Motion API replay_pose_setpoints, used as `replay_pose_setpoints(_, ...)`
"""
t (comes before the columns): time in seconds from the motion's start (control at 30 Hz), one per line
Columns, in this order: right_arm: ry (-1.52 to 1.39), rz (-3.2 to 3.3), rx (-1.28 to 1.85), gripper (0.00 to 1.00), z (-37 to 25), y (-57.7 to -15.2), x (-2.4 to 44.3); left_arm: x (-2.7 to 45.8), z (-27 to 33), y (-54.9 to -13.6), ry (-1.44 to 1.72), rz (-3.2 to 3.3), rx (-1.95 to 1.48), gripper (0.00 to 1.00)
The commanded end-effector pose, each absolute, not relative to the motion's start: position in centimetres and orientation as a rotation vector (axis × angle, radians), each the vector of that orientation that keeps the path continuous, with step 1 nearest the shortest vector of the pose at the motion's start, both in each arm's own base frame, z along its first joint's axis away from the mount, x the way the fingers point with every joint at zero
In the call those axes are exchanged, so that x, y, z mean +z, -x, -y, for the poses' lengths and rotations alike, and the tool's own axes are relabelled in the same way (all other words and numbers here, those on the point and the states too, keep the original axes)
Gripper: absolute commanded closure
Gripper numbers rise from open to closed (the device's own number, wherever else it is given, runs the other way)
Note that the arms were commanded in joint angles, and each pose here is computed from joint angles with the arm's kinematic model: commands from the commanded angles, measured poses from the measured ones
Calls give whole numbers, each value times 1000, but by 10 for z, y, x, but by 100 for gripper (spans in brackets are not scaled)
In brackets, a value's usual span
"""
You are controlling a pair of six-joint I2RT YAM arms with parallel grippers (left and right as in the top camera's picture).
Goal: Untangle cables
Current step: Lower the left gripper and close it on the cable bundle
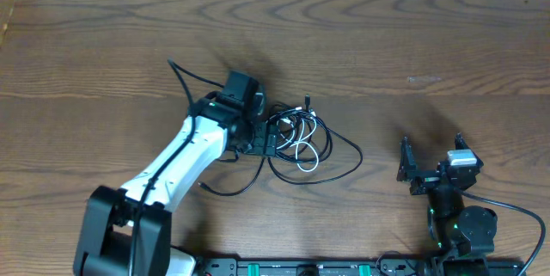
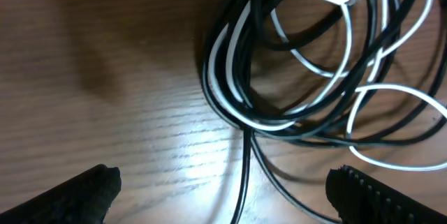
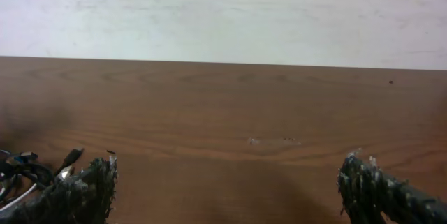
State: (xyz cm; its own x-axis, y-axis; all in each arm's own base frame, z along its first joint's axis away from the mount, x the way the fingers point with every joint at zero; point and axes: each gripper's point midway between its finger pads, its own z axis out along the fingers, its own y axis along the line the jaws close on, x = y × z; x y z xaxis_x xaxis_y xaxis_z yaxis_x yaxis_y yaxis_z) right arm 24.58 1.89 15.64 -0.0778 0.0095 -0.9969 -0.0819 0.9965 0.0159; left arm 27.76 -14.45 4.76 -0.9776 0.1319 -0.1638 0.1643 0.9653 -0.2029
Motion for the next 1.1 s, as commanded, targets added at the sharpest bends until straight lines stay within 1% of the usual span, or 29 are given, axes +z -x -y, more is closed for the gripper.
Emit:
replay_pose_setpoints(0.0,51,-1647,58,1,-16,-246,156,44,144,-285,-172,-2961,-259,1)
replay_pose_setpoints(0.03,51,-1646,58,1,-16,-246,156,42,145,-286,-170,-2961,-257,2)
replay_pose_setpoints(0.17,51,-1647,58,1,-16,-246,156,35,135,-292,-133,-2952,-140,1)
replay_pose_setpoints(0.33,51,-1647,58,1,-16,-246,156,29,137,-301,-134,-2913,-71,1)
replay_pose_setpoints(0.6,51,-1647,58,1,-16,-246,156,15,141,-303,-95,-2931,-67,1)
replay_pose_setpoints(1.07,51,-1646,58,1,-16,-246,156,14,144,-310,-94,-2908,-82,1)
